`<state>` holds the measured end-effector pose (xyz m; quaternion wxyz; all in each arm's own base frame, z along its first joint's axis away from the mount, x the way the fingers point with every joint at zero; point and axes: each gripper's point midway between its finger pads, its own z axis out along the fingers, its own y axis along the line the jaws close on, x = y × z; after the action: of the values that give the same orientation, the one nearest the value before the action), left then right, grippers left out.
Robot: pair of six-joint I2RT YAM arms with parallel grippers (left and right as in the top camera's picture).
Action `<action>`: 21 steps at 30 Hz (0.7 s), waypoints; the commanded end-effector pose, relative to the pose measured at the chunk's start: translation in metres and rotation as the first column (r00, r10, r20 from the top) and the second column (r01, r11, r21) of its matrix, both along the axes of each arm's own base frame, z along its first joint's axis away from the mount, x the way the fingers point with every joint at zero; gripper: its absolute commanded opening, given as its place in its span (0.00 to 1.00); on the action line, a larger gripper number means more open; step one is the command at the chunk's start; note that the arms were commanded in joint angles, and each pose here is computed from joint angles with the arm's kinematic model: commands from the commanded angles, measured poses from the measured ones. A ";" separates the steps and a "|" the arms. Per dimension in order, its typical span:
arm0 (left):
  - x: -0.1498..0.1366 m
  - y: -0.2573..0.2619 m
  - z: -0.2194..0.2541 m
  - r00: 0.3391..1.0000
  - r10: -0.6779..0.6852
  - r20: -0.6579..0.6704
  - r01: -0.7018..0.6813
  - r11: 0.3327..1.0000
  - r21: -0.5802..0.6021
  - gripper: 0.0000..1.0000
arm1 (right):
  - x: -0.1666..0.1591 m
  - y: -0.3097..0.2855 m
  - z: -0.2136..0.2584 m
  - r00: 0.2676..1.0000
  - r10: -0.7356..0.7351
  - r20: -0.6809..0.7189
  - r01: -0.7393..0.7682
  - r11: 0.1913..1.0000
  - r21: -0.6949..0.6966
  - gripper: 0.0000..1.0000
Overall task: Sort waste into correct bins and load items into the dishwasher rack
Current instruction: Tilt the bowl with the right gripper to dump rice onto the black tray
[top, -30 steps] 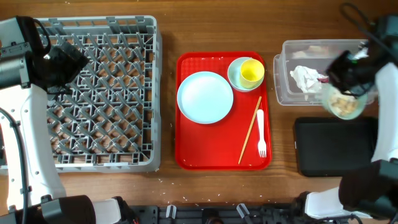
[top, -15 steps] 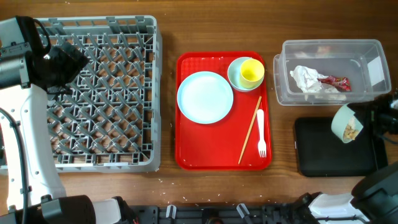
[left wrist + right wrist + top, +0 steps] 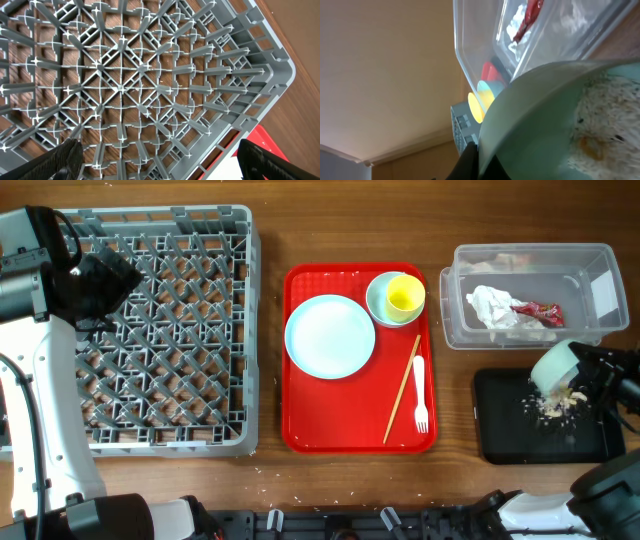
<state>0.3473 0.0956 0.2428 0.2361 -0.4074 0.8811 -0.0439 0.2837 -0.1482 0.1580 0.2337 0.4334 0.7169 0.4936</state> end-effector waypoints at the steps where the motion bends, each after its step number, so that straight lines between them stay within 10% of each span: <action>1: -0.001 0.004 0.001 1.000 0.015 0.003 -0.015 1.000 0.010 1.00 | 0.001 -0.006 -0.007 0.998 -0.039 -0.044 0.042 0.998 0.055 0.04; 21: -0.001 0.004 0.001 1.000 0.015 0.003 -0.015 1.000 0.010 1.00 | -0.009 -0.027 0.004 0.989 -0.148 0.028 0.137 0.961 0.240 0.04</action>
<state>0.3473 0.0956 0.2428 0.2361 -0.4074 0.8811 -0.0439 0.2692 -0.1753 0.1516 0.2249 0.5030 0.6516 0.5214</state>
